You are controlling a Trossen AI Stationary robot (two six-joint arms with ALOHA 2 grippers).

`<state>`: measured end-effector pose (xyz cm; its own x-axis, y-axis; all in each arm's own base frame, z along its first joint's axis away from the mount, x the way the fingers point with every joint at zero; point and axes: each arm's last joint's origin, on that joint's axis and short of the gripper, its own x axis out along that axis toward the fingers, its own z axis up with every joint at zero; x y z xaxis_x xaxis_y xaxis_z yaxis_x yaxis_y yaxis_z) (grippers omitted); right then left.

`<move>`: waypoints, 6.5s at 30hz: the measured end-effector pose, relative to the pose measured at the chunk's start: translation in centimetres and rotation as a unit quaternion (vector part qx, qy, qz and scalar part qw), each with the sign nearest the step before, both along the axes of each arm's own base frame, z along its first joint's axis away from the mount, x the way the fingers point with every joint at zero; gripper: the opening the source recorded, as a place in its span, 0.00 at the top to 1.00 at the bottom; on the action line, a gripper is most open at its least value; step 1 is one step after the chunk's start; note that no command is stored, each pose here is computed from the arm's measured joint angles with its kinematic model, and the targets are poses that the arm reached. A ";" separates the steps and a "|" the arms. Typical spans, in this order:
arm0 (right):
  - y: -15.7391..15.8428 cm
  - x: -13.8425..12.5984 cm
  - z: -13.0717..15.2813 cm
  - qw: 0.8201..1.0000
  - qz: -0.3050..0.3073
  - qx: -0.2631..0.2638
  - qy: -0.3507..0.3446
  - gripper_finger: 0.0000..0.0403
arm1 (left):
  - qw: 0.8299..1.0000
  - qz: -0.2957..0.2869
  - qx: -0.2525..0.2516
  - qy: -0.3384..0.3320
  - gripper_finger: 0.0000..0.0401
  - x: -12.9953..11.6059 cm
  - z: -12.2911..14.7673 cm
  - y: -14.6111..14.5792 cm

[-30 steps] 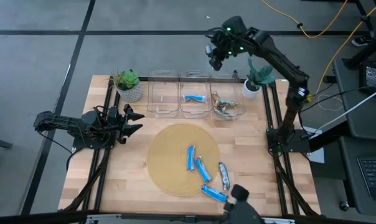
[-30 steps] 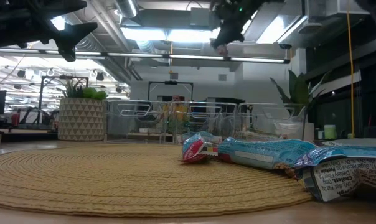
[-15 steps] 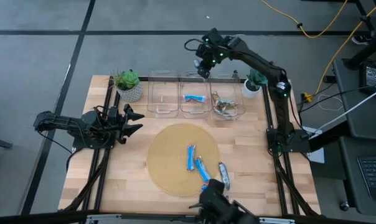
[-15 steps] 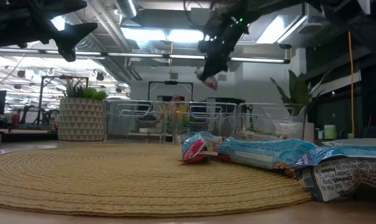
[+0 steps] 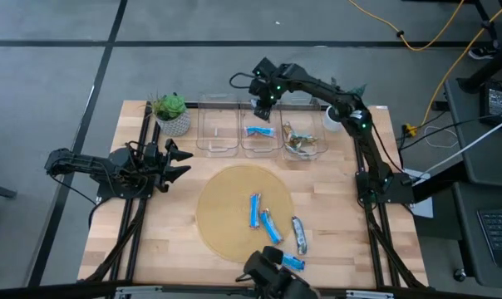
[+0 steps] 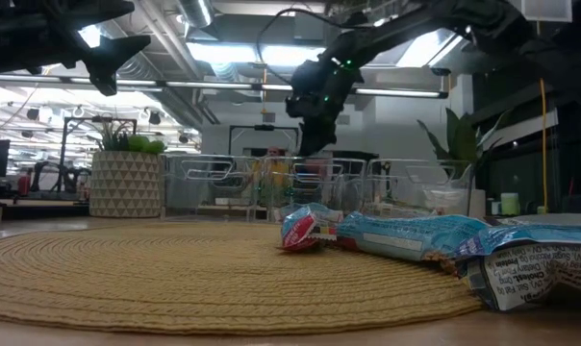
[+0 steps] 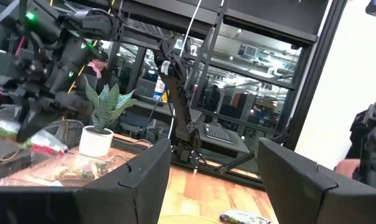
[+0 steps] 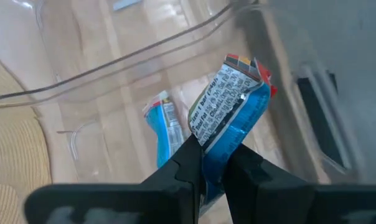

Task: Pick and place Granola Bars by type
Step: Put the red granola bar into the middle transparent bin

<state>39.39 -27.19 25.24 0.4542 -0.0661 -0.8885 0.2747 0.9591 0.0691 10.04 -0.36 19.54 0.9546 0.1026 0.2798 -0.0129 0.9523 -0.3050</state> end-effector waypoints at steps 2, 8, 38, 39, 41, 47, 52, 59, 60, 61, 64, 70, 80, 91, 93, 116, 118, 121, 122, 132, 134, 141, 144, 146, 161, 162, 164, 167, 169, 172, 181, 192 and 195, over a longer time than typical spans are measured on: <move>0.0 0.3 -0.7 1.000 0.001 0.003 0.006 0.86 | 1.000 0.000 0.000 0.000 0.44 0.0 0.0 0.0; -0.3 0.9 -3.3 0.999 0.001 0.017 0.032 0.86 | 1.000 0.000 0.000 0.000 0.44 0.0 0.0 0.0; -0.7 1.4 -6.7 0.997 -0.006 0.029 0.067 0.86 | 1.000 0.000 0.000 0.001 0.44 0.0 0.0 0.0; -0.6 1.4 -6.7 0.997 -0.005 0.029 0.066 0.86 | 1.000 0.000 0.000 0.001 0.44 0.0 0.0 0.0; -0.5 1.5 -6.7 0.997 -0.004 0.029 0.066 0.86 | 1.000 0.000 0.000 0.001 0.44 0.0 0.0 0.0; -0.5 1.5 -6.7 0.997 -0.003 0.028 0.065 0.83 | 1.000 0.000 0.000 0.001 0.44 0.0 0.0 0.0; -0.6 1.5 -6.6 0.998 -0.003 0.027 0.064 0.73 | 1.000 0.000 0.000 0.000 0.44 0.0 0.0 0.0; -0.6 1.6 -6.2 0.998 -0.005 0.025 0.061 0.61 | 1.000 0.000 0.000 0.000 0.44 0.0 0.0 0.0; -0.6 1.7 -6.0 0.998 -0.005 0.022 0.059 0.61 | 1.000 0.000 0.000 0.001 0.44 0.0 0.0 0.0; -0.6 1.7 -5.7 0.998 -0.006 0.018 0.060 0.61 | 1.000 0.000 0.000 0.001 0.44 0.0 0.0 0.0; -0.4 2.0 -4.5 0.998 -0.009 -0.009 0.067 0.61 | 1.000 0.000 0.000 0.001 0.44 0.0 0.0 0.0; 0.3 2.6 -1.8 0.998 -0.006 -0.035 0.053 0.63 | 1.000 0.000 0.000 0.001 0.44 0.0 0.0 0.0; 3.8 2.6 0.4 0.995 0.003 -0.028 0.095 0.63 | 1.000 0.000 0.000 0.001 0.44 0.0 0.0 0.0; 8.7 3.6 0.8 0.991 0.005 0.006 0.133 0.63 | 1.000 0.000 0.000 0.001 0.44 0.0 0.0 0.0; 9.6 4.0 0.8 0.991 0.006 0.005 0.134 0.63 | 1.000 -0.001 0.000 0.000 0.44 0.0 0.0 0.0; 12.9 5.0 1.7 0.977 0.008 -0.132 0.167 0.63 | 1.000 0.000 0.000 0.001 0.44 0.0 0.0 0.0; 12.5 4.9 2.0 0.976 0.016 -0.140 0.164 0.63 | 1.000 0.000 0.000 0.000 0.44 0.0 0.0 0.0; 11.9 5.0 2.4 0.978 0.020 -0.153 0.142 0.63 | 1.000 0.000 0.000 0.001 0.44 0.0 0.0 0.0; 11.8 5.0 2.5 0.978 0.023 -0.154 0.138 0.63 | 1.000 0.000 0.000 0.000 0.44 0.0 0.0 0.0; 10.8 6.1 3.2 0.985 0.058 -0.156 0.052 0.63 | 1.000 0.000 0.000 0.001 0.44 0.0 0.0 0.0; 10.6 6.3 3.4 0.985 0.056 -0.161 0.038 0.63 | 1.000 0.000 0.000 0.001 0.44 0.0 0.0 0.0; 10.2 6.7 3.7 0.984 0.062 -0.165 0.006 0.63 | 1.000 0.000 0.000 0.001 0.44 0.0 0.0 0.0; 10.3 6.8 3.7 0.986 0.071 -0.154 -0.002 0.63 | 1.000 0.000 0.000 0.001 0.44 0.0 0.0 0.0; 10.4 6.8 3.7 0.986 0.075 -0.148 -0.004 0.63 | 1.000 0.000 0.000 0.001 0.44 0.0 0.0 0.0; 10.6 7.0 3.7 0.986 0.108 -0.123 -0.025 0.63 | 1.000 0.000 0.000 0.001 0.44 0.0 0.0 0.0; 10.6 7.0 3.7 0.986 0.108 -0.123 -0.025 0.63 | 1.000 0.000 0.000 0.001 0.44 0.0 0.0 0.0; 10.6 7.0 3.7 0.986 0.111 -0.118 -0.027 0.63 | 1.000 0.000 0.000 0.001 0.44 0.0 0.0 0.0; 10.6 7.0 3.7 0.986 0.111 -0.117 -0.028 0.63 | 1.000 0.000 0.000 0.001 0.44 0.0 0.0 0.0; 10.6 7.0 3.7 0.986 0.112 -0.118 -0.028 0.63 | 1.000 0.000 0.000 0.001 0.44 0.0 0.0 0.0; 10.6 7.0 3.7 0.986 0.115 -0.116 -0.029 0.63 | 1.000 0.000 0.000 0.001 0.44 0.0 0.0 0.0; 9.4 6.5 3.6 0.988 0.106 -0.107 -0.032 0.63 | 1.000 0.000 0.000 0.001 0.44 0.0 0.0 0.0; 10.1 6.5 3.5 0.989 0.120 -0.078 -0.030 0.63 | 1.000 0.000 0.000 0.001 0.44 0.0 0.0 0.0; 10.6 6.5 3.4 0.989 0.126 -0.074 -0.023 0.63 | 1.000 0.000 0.000 0.001 0.44 0.0 0.0 0.0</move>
